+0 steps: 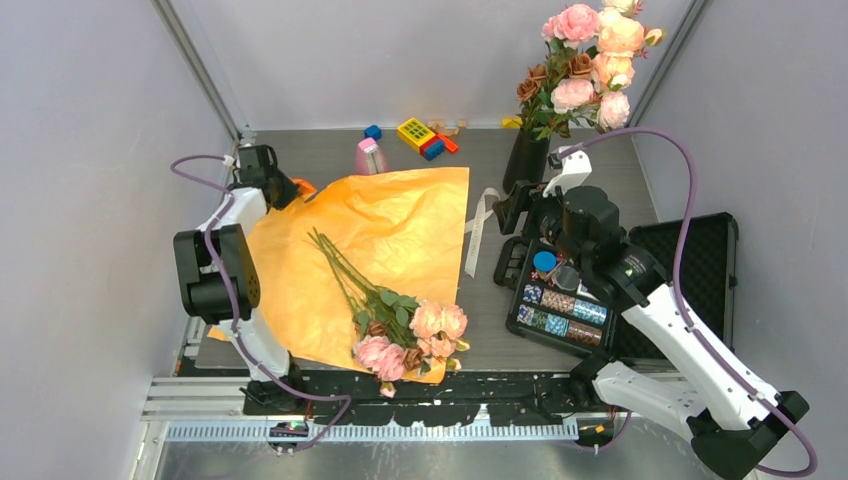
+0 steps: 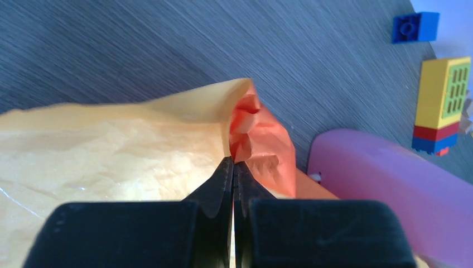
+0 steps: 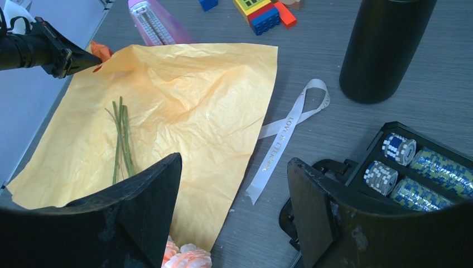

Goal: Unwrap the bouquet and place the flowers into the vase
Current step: Unfold the wrapping paper at the center of the board.

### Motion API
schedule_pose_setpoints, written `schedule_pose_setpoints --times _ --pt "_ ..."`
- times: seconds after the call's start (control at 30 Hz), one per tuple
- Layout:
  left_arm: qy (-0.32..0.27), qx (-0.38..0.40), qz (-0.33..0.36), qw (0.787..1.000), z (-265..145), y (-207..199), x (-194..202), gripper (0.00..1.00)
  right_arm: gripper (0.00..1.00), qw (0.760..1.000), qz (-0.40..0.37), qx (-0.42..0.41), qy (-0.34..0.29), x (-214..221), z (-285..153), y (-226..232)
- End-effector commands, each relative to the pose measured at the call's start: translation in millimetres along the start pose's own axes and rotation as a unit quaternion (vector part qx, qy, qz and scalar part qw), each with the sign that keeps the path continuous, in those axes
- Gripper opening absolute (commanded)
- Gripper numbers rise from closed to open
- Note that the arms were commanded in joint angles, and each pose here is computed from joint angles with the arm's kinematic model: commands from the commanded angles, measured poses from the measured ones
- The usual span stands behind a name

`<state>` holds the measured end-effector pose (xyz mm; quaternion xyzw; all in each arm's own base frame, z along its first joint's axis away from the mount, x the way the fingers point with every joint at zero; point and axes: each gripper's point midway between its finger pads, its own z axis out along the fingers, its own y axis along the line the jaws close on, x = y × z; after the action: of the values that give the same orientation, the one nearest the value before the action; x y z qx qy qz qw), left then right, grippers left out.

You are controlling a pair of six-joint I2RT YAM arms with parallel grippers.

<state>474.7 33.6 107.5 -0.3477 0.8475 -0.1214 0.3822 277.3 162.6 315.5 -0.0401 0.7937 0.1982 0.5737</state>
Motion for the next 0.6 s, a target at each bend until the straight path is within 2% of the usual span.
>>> schedule_pose_setpoints --times 0.0,0.37,0.5,0.57 --pt "-0.035 0.006 -0.025 0.999 15 -1 -31 0.00 0.75 0.999 0.009 0.011 -0.046 -20 2 -2" --pt "-0.025 -0.001 -0.044 0.999 61 10 -38 0.00 0.74 0.999 0.002 0.032 -0.019 -2 27 -7" --pt "-0.028 0.004 -0.049 0.998 65 12 -46 0.10 0.74 0.999 0.005 0.035 -0.012 3 33 -7" --pt "-0.031 0.012 -0.052 0.998 62 11 -53 0.18 0.74 0.999 0.005 0.035 -0.008 4 34 -7"
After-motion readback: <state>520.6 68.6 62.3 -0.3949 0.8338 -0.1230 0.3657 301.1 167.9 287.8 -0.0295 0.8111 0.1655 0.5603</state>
